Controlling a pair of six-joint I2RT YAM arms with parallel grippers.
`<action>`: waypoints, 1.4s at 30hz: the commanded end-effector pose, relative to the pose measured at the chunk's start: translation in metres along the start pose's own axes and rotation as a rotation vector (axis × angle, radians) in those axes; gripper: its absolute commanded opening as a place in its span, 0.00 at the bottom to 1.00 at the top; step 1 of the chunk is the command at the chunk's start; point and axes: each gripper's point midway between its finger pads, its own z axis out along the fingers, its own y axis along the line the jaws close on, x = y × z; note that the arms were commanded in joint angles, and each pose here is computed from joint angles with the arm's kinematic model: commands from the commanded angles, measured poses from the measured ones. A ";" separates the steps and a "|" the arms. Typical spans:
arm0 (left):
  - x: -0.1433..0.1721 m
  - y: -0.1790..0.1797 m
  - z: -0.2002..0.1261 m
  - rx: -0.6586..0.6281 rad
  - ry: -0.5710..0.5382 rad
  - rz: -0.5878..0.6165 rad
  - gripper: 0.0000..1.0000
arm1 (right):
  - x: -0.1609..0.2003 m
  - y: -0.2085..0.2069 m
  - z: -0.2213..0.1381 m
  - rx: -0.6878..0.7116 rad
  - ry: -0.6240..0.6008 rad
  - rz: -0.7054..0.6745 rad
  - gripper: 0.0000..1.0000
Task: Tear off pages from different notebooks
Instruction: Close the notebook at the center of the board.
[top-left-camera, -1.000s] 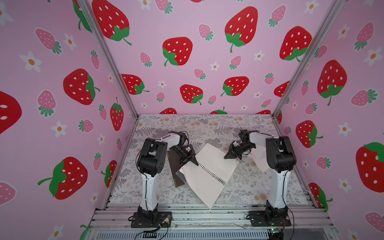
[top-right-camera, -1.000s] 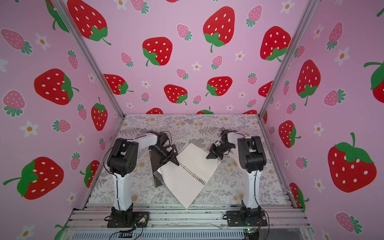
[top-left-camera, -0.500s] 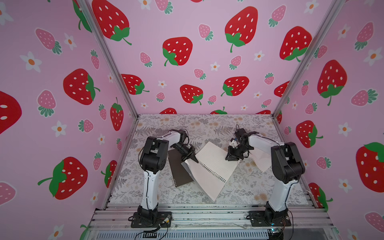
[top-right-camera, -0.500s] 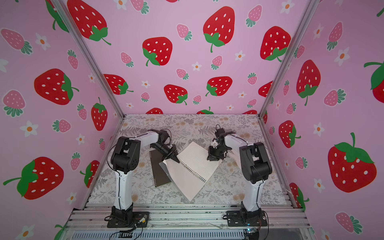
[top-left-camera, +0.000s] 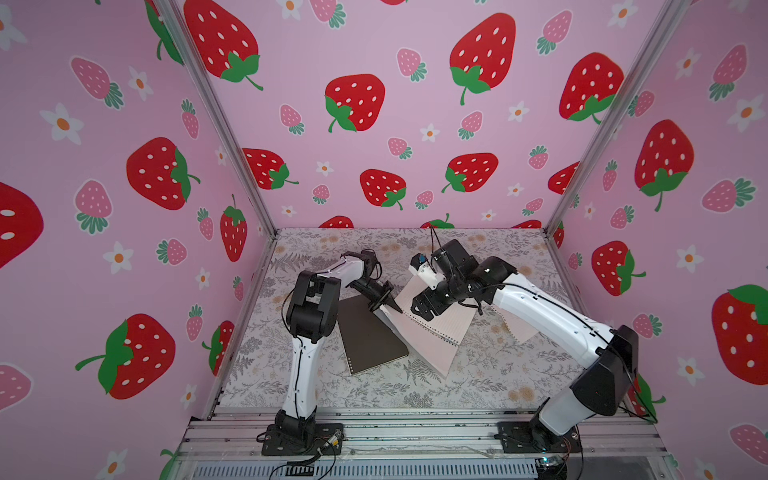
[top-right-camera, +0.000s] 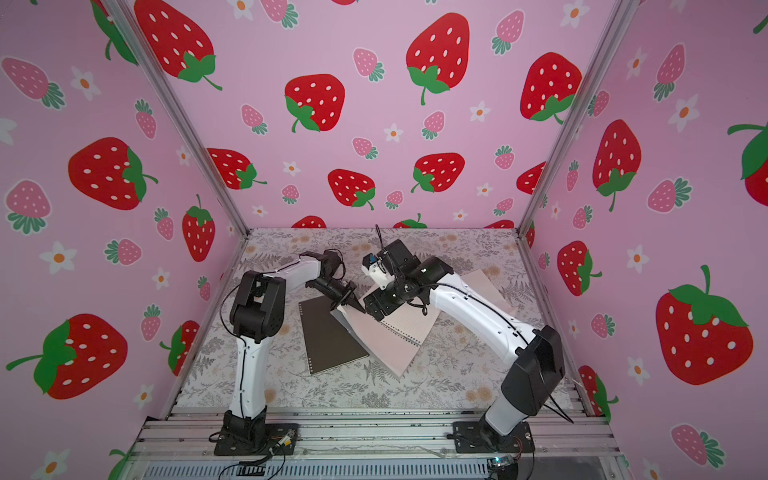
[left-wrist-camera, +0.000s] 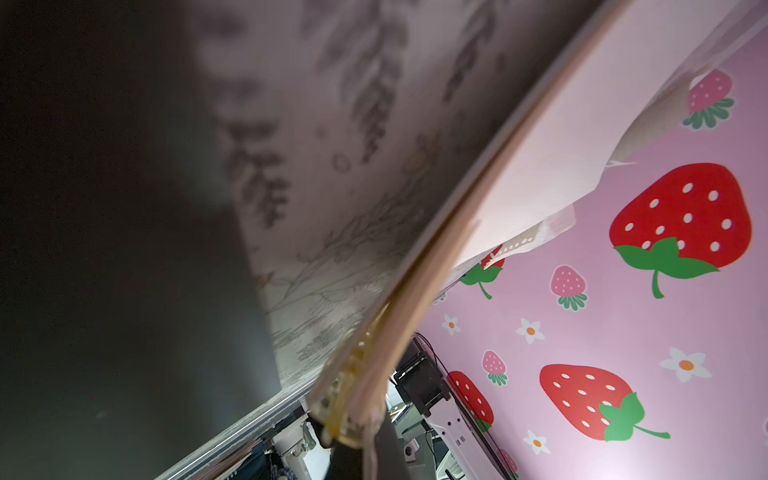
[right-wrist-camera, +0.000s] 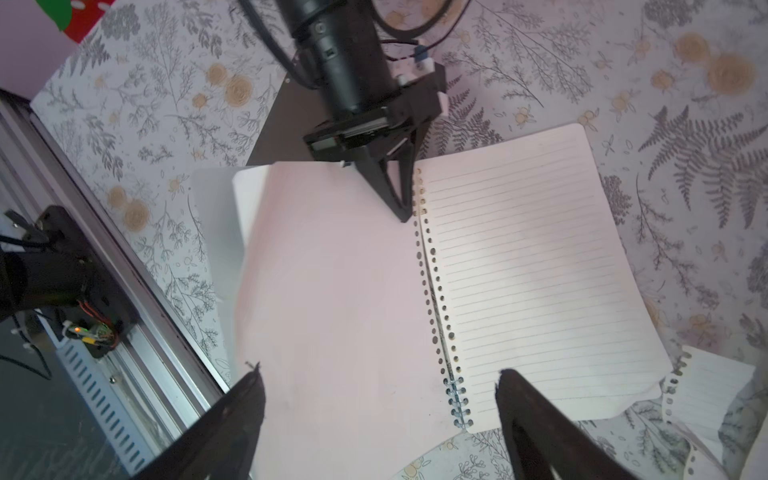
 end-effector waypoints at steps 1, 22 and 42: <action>-0.009 -0.004 0.000 -0.001 -0.007 -0.046 0.00 | 0.021 0.013 0.013 0.026 0.129 -0.142 0.90; -0.021 -0.036 -0.005 0.097 -0.033 -0.087 0.00 | 0.043 0.026 0.050 0.054 0.280 -0.283 0.90; 0.007 -0.054 -0.030 0.060 -0.098 0.132 0.59 | 0.052 -0.027 0.067 0.080 0.371 -0.114 0.00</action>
